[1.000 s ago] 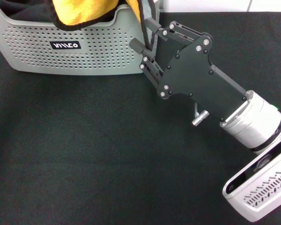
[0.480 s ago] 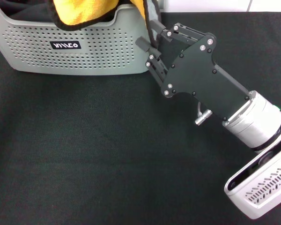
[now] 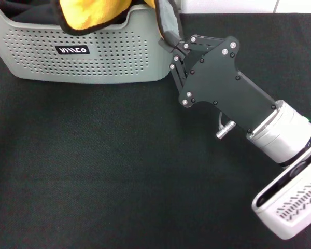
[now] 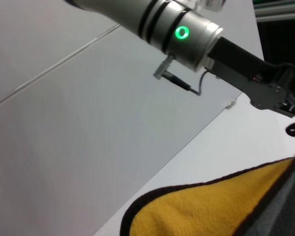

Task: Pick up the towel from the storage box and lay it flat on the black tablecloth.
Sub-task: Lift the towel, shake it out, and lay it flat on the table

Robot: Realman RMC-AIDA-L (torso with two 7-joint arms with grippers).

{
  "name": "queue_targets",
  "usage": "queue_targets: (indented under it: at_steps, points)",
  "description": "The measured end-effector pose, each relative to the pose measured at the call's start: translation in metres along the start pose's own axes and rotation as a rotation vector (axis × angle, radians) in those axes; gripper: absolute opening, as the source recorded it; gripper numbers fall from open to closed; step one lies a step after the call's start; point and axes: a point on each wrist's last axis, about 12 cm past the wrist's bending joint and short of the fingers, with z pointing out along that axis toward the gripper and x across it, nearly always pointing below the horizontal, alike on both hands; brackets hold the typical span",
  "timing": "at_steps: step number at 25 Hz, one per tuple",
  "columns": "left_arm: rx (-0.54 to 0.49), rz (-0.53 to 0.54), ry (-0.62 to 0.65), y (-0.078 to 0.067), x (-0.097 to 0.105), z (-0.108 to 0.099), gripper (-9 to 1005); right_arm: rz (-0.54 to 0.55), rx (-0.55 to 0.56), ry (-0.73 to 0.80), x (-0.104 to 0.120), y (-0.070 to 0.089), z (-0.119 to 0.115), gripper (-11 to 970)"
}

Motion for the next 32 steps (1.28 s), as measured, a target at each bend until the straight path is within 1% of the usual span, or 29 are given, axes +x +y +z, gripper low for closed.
queue_targets:
  at_steps: [3,6,8,9,10,12,13,15,16,17,18,20,22,24,26,29,32]
  points:
    - [0.031,0.026,0.033,-0.005,0.006,-0.006,20,0.122,0.022,0.009,-0.002,0.001,-0.01,17]
    - [0.097,0.028,0.09,-0.011,0.015,-0.019,20,0.259,0.061,-0.01,-0.009,0.004,-0.03,18]
    - [0.159,-0.023,0.13,-0.015,0.021,-0.036,20,0.38,0.065,-0.057,-0.019,0.006,-0.048,19]
    - [0.183,-0.047,0.142,-0.016,0.024,-0.044,20,0.421,0.063,-0.075,-0.022,0.006,-0.054,20]
    - [0.211,-0.075,0.152,-0.018,0.026,-0.052,20,0.485,0.062,-0.105,-0.027,0.004,-0.063,20]
    - [0.26,-0.124,0.161,-0.02,0.03,-0.066,20,0.591,0.068,-0.152,-0.034,-0.004,-0.084,21]
    - [0.273,-0.144,0.161,-0.019,0.031,-0.072,20,0.623,0.072,-0.169,-0.036,-0.008,-0.092,22]
    - [0.296,-0.175,0.16,-0.018,0.031,-0.083,20,0.706,0.073,-0.209,-0.04,-0.021,-0.11,23]
    - [0.319,-0.185,0.163,-0.018,0.031,-0.09,20,0.767,0.058,-0.225,-0.04,-0.028,-0.117,23]
    - [0.344,-0.195,0.169,-0.018,0.031,-0.097,20,0.801,0.045,-0.23,-0.039,-0.033,-0.122,24]
    - [0.365,-0.203,0.175,-0.018,0.031,-0.102,20,0.863,0.023,-0.237,-0.037,-0.04,-0.127,24]
    - [0.423,-0.224,0.196,-0.019,0.032,-0.111,20,0.96,-0.019,-0.24,-0.033,-0.049,-0.135,25]
    - [0.482,-0.246,0.221,-0.019,0.033,-0.116,20,1.038,-0.067,-0.233,-0.03,-0.053,-0.14,26]
    - [0.54,-0.284,0.255,-0.017,0.038,-0.119,20,1.109,-0.128,-0.213,-0.027,-0.054,-0.141,27]
    - [0.592,-0.339,0.293,-0.013,0.046,-0.121,20,1.148,-0.164,-0.195,-0.026,-0.052,-0.143,28]
    - [0.655,-0.409,0.334,-0.008,0.059,-0.124,20,1.177,-0.188,-0.183,-0.026,-0.048,-0.147,30]
    - [0.692,-0.465,0.365,-0.004,0.072,-0.127,20,1.198,-0.211,-0.184,-0.028,-0.047,-0.15,31]
